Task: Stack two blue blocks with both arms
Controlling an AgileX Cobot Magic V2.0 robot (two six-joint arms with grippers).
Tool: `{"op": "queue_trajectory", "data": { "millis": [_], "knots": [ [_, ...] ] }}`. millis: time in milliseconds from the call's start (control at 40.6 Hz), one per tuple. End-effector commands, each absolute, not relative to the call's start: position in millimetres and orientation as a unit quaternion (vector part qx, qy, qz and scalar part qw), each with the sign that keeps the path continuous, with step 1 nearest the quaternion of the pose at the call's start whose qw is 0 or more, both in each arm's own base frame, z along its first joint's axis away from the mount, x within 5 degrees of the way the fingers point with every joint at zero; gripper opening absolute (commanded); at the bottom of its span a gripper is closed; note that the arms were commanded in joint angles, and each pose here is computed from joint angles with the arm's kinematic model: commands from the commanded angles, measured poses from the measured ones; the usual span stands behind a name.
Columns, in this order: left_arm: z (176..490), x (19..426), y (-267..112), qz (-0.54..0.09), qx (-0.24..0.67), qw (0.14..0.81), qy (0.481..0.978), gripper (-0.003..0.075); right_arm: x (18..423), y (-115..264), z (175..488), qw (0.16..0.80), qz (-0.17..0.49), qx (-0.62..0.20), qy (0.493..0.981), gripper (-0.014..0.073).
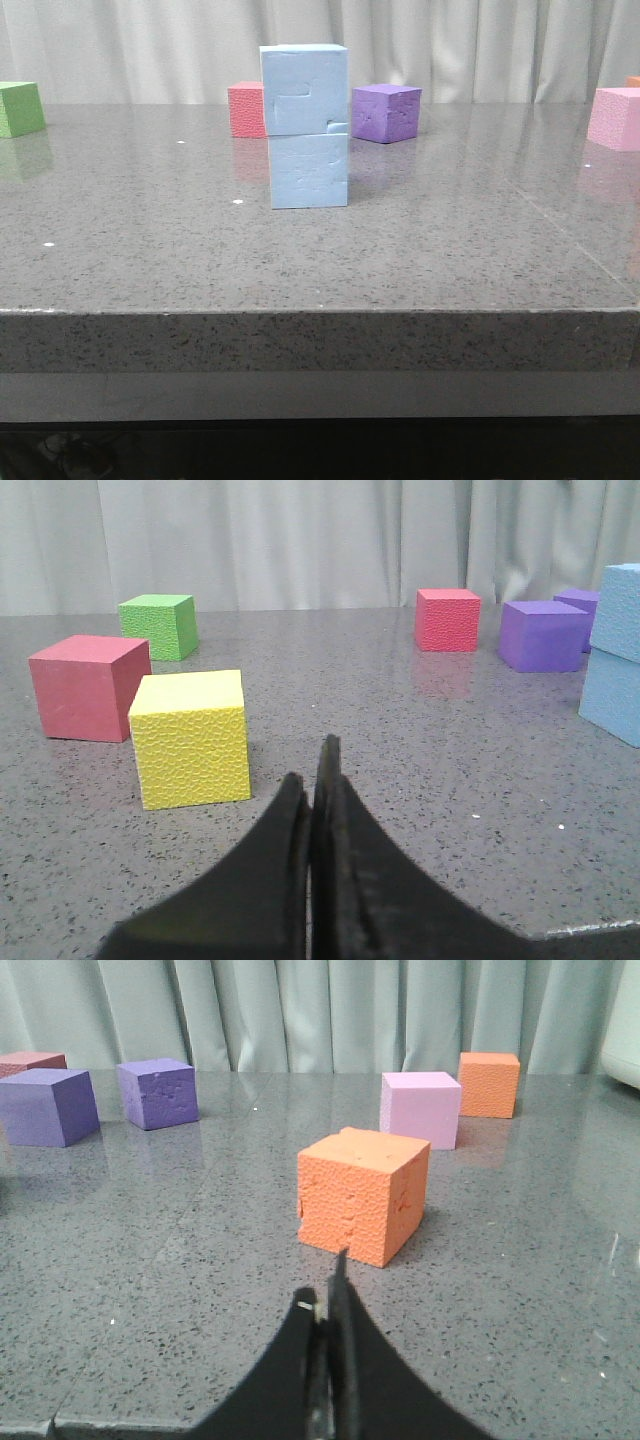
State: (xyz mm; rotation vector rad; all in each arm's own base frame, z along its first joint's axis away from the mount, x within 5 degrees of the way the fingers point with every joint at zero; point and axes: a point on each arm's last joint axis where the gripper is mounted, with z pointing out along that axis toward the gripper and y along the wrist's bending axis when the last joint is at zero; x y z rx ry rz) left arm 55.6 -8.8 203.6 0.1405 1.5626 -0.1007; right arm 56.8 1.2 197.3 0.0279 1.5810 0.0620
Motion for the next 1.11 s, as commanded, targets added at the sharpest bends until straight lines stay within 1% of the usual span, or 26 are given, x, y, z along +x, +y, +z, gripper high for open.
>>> {"op": "queue_trajectory", "data": {
  "millis": [0,715,1085],
  "knots": [
    [199.8,55.4,-8.5,-0.051,0.056,0.73,0.679,-0.0018,54.8,1.0,207.1,0.742,0.021,0.007,0.67,-0.0068],
    [199.8,55.4,-8.5,-0.051,0.056,0.73,0.679,-0.0018,54.9,1.0,206.8,0.741,0.021,0.007,0.671,-0.0068],
    [200.0,55.7,-4.5,-0.025,0.032,0.732,0.68,-0.0018,54.9,1.0,206.8,0.741,0.021,0.007,0.671,-0.0068]
  ]
}}
